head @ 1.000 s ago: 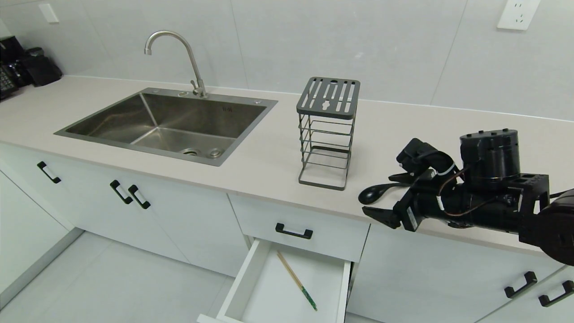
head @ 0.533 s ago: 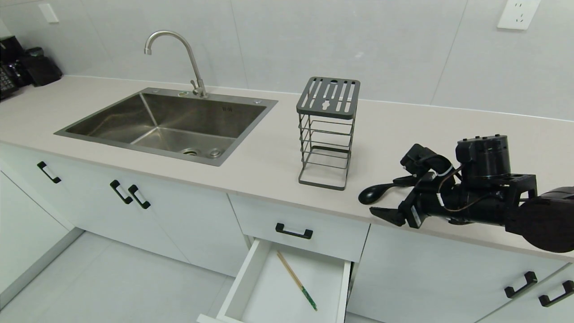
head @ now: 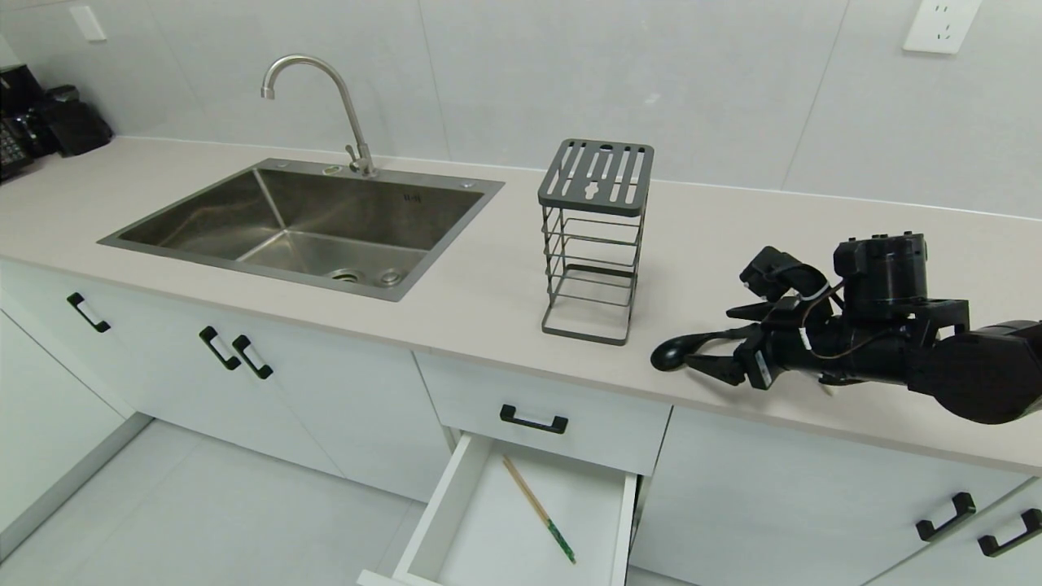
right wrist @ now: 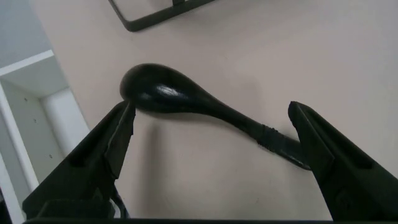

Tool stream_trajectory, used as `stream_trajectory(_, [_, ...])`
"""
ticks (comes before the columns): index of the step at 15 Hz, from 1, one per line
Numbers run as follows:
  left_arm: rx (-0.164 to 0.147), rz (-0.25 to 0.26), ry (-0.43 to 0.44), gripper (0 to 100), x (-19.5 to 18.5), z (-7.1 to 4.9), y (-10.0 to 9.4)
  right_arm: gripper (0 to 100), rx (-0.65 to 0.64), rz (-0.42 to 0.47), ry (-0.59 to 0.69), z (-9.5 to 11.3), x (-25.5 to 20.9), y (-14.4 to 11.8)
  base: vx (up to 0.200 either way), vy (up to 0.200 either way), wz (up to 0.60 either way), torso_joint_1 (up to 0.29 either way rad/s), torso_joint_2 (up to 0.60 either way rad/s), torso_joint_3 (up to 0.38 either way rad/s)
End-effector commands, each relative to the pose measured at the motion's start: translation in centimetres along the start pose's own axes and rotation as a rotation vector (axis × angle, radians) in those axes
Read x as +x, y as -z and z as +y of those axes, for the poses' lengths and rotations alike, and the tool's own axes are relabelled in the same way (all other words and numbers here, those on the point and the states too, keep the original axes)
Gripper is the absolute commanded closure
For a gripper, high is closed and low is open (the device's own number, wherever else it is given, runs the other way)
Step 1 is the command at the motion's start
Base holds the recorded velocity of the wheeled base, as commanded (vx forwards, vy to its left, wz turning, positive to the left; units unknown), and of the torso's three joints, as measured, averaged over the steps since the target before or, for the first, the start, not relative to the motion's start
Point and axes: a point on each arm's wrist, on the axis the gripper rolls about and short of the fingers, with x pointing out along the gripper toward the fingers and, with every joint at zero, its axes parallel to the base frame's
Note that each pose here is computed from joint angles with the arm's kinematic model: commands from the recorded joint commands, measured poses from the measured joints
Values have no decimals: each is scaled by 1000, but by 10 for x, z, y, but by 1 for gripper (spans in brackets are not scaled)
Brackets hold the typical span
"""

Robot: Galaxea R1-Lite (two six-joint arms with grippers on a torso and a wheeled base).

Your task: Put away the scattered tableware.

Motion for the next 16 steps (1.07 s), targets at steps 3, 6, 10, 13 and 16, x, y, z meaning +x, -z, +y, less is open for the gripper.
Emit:
stream_trajectory(3, [0, 0, 0, 0, 0, 0, 0, 0, 12, 20, -32, -1, 11, 11, 0, 0, 0, 0, 0, 0])
stream_trajectory(6, [0, 0, 0, 0, 0, 0, 0, 0, 10, 10, -42, -5, 21, 10, 0, 0, 0, 0, 0, 0])
stream_trajectory(10, [0, 0, 0, 0, 0, 0, 0, 0, 17, 20, -67, -6, 34, 17, 0, 0, 0, 0, 0, 0])
stream_trajectory(13, [0, 0, 0, 0, 0, 0, 0, 0, 13, 11, -65, -9, 43, 16, 0, 0, 0, 0, 0, 0])
stream_trajectory(16, [0, 0, 0, 0, 0, 0, 0, 100, 14, 14, -66, -8, 42, 17, 0, 0, 0, 0, 0, 0])
